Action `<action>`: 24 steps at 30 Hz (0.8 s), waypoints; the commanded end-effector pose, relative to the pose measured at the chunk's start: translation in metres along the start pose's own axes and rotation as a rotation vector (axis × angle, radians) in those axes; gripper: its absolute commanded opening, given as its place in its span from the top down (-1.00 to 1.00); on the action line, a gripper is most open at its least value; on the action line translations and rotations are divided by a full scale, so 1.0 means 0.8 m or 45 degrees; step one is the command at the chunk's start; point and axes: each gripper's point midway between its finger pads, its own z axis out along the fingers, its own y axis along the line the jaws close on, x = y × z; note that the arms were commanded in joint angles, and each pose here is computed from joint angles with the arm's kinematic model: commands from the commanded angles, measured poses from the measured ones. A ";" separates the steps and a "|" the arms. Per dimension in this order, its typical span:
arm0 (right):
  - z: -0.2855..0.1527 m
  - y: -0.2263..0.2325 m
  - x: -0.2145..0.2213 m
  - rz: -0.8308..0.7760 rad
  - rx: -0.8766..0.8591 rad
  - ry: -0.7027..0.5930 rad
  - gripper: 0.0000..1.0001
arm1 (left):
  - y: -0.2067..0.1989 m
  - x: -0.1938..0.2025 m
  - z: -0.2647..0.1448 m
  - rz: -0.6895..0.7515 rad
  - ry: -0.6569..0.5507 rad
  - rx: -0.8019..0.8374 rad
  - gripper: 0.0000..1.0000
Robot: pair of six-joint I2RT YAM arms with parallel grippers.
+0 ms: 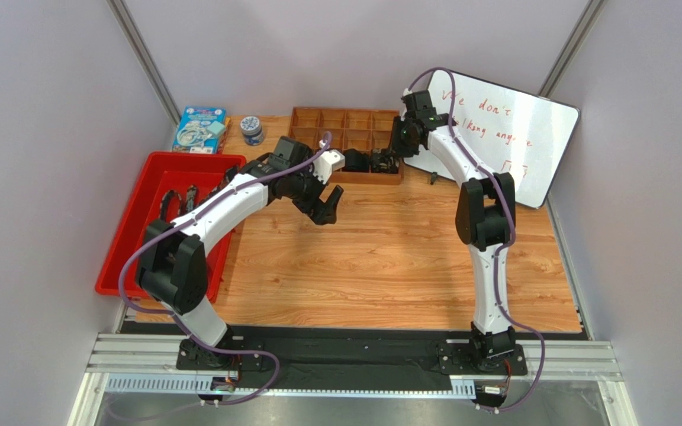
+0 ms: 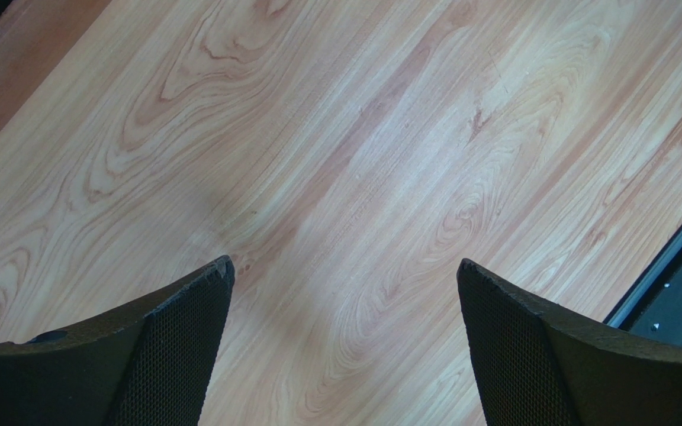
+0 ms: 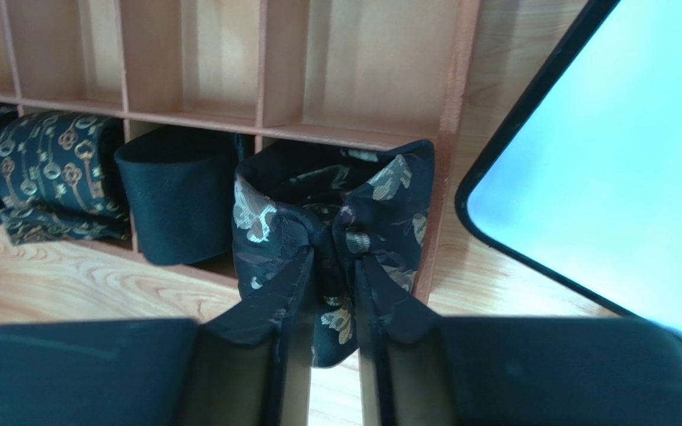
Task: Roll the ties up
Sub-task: Place the tie in the storage box, then reset both arms
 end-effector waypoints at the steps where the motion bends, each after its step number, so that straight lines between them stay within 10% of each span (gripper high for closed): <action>1: -0.072 0.042 -0.045 -0.074 -0.137 -0.130 0.35 | 0.004 -0.025 -0.028 -0.027 -0.076 0.013 -0.99; 17: -0.220 0.025 -0.048 -0.165 -0.318 -0.211 -0.94 | 0.073 -0.088 -0.100 -0.128 -0.176 -0.068 -0.99; 24: -0.276 -0.052 -0.001 -0.136 -0.239 -0.180 -1.00 | 0.109 -0.099 -0.119 -0.236 -0.098 -0.162 -0.99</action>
